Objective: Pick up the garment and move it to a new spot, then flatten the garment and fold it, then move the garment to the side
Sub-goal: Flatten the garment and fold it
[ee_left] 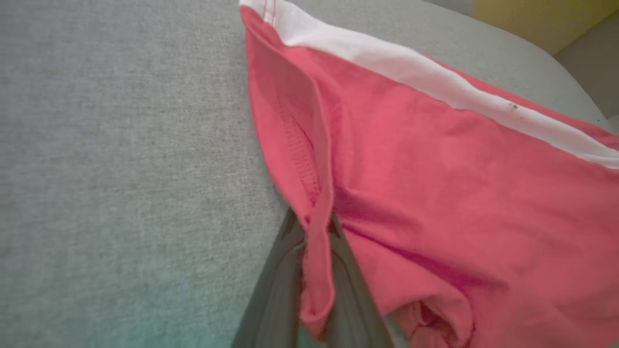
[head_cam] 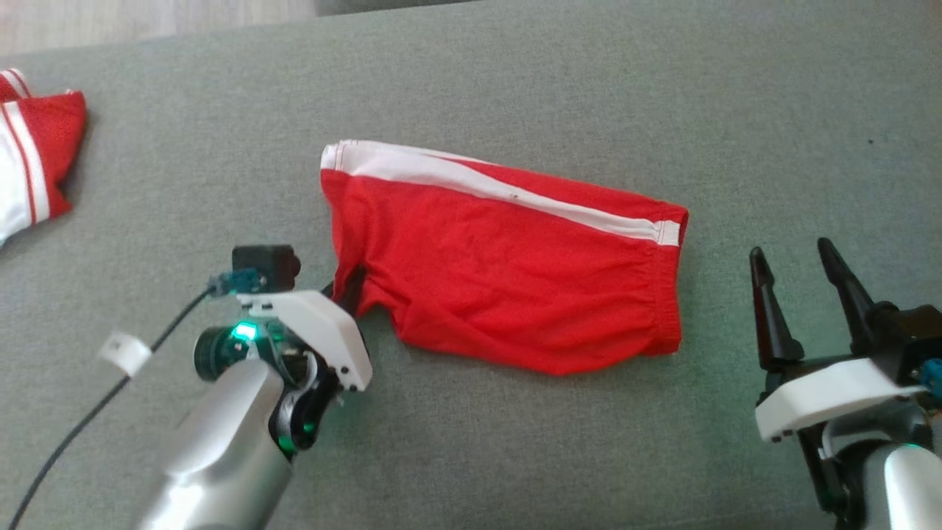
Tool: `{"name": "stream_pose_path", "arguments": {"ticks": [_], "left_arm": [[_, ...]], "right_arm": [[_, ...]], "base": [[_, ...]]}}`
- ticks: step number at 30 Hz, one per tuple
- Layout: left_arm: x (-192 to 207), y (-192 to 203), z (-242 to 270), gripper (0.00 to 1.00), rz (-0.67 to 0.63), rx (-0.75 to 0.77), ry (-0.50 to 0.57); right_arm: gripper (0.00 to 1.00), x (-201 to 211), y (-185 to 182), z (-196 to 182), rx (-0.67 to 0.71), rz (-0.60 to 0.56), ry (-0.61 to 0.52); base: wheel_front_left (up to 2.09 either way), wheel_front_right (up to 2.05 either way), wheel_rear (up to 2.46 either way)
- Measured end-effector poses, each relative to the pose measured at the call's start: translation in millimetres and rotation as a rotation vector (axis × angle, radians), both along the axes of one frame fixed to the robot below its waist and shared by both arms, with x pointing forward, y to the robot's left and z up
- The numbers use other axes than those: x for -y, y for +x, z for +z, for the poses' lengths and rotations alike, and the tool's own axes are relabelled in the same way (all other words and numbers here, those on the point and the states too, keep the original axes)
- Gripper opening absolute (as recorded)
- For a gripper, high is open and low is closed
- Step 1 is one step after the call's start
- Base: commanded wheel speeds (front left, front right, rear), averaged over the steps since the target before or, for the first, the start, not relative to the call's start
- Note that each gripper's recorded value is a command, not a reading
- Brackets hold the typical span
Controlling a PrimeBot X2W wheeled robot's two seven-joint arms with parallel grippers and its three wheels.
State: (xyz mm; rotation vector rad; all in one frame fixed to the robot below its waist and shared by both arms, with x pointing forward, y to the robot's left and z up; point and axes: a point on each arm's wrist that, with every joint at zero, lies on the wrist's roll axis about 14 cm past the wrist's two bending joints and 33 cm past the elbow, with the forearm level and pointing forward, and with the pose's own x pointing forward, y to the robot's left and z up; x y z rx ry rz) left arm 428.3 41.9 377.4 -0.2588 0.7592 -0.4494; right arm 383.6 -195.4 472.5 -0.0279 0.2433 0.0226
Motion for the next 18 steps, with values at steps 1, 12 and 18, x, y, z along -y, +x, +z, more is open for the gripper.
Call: {"name": "stream_pose_path", "arguments": {"ticks": [1,12,18], "left_arm": [[-1.4,-1.4,0.9,0.0,0.008,0.008,-0.004],[-35.2,-55.8,12.2,0.0,0.226,0.057,-0.091],[-53.5,-82.6,9.7,0.3,0.333,0.059,-0.099]], "right_arm": [[1.0,0.6,0.0,1.4,0.004,-0.002,0.0],[1.0,4.0,-4.6,15.2,0.043,-0.008,-0.002],[1.0,-4.2,-0.8,21.9,0.06,0.017,0.001]], "base": [[0.0,0.0,0.0],[0.0,0.0,0.0],[0.0,0.0,0.0]]}}
